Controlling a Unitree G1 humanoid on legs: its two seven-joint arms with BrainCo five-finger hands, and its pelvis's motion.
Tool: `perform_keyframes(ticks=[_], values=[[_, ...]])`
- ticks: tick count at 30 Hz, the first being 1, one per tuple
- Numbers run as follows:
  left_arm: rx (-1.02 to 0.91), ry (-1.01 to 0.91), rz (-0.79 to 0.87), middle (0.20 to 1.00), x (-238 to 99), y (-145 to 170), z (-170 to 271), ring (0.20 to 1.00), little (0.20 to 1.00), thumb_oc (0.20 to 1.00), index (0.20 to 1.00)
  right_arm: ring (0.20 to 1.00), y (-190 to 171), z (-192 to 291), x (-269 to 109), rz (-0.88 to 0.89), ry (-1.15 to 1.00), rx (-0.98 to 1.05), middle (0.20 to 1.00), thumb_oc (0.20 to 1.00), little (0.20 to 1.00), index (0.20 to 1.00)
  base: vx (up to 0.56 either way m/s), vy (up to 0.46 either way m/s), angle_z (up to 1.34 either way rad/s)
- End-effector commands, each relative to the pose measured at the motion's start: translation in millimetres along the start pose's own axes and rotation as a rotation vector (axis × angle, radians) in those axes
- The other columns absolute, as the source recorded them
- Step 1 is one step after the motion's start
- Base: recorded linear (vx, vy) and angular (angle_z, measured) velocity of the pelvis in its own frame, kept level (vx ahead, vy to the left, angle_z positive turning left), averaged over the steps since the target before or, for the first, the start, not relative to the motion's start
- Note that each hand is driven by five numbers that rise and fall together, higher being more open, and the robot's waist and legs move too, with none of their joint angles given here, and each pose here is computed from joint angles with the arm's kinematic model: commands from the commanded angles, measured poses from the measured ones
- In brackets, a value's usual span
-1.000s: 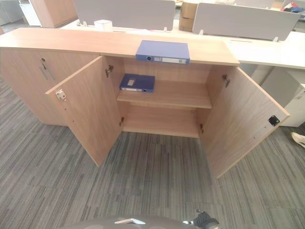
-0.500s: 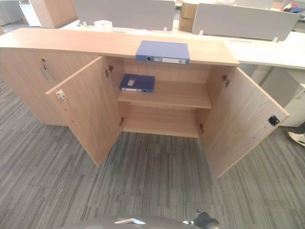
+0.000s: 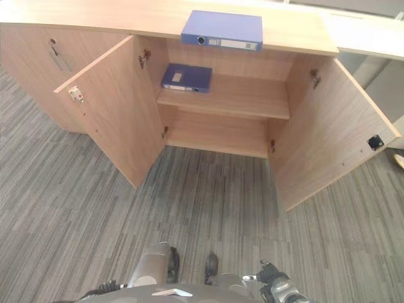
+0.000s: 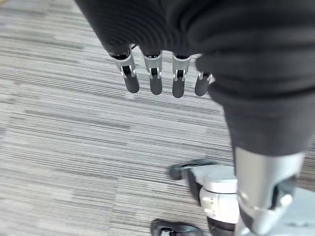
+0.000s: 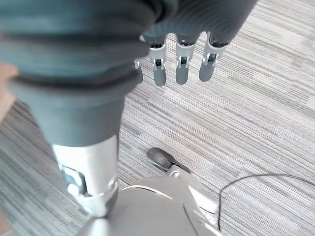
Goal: Put the empty folder in the office cabinet
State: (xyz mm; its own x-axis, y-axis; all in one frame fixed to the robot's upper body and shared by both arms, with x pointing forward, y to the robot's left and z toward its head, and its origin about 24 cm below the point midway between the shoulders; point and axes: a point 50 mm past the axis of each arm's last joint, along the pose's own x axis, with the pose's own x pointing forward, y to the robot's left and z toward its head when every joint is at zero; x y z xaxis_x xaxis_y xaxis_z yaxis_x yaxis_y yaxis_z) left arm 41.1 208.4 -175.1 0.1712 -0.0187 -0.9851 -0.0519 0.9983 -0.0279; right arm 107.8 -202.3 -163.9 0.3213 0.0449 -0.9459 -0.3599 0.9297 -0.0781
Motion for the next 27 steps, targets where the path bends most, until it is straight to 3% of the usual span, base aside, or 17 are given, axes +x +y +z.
perform_keyframes(ticks=[1, 9, 14, 20, 22, 27], values=[[-0.016, 0.018, 0.055, 1.0, -4.7, 17.0, -12.7, 1.0, 1.0, 1.0, 1.0, 1.0, -10.3, -23.4, -6.9, -0.036, 0.021, 0.012, 1.0, 1.0, 1.0, 1.0, 0.3, 0.107, 0.28], [-0.046, 0.073, 0.068, 1.0, -9.1, 19.1, -40.7, 1.0, 1.0, 1.0, 1.0, 1.0, -11.7, -26.9, -8.0, -0.038, 0.027, -0.015, 1.0, 1.0, 1.0, 1.0, 0.39, 0.153, -0.39], [-0.031, 0.046, 0.11, 1.0, -10.8, 35.1, -25.1, 1.0, 1.0, 1.0, 1.0, 1.0, -0.2, -23.3, -5.0, 0.009, 0.033, -0.058, 1.0, 1.0, 1.0, 1.0, 0.58, 0.235, -0.7], [-0.012, 0.017, 0.129, 1.0, -10.3, 37.9, -15.7, 1.0, 1.0, 1.0, 1.0, 1.0, -0.7, 19.4, -0.5, 0.012, -0.105, -0.092, 1.0, 1.0, 1.0, 1.0, 0.31, 0.18, -0.11], [0.021, -0.028, 0.123, 1.0, -7.7, 35.1, 3.7, 1.0, 1.0, 1.0, 1.0, 1.0, 3.5, 29.2, 1.0, 0.003, -0.117, -0.217, 1.0, 1.0, 1.0, 1.0, 0.23, 0.187, -0.37], [0.094, -0.089, 0.089, 1.0, -4.3, 25.1, 32.9, 1.0, 1.0, 1.0, 1.0, 1.0, -0.2, 6.1, -0.4, -0.018, -0.023, -0.239, 1.0, 1.0, 1.0, 1.0, 0.45, -0.014, -0.18]])
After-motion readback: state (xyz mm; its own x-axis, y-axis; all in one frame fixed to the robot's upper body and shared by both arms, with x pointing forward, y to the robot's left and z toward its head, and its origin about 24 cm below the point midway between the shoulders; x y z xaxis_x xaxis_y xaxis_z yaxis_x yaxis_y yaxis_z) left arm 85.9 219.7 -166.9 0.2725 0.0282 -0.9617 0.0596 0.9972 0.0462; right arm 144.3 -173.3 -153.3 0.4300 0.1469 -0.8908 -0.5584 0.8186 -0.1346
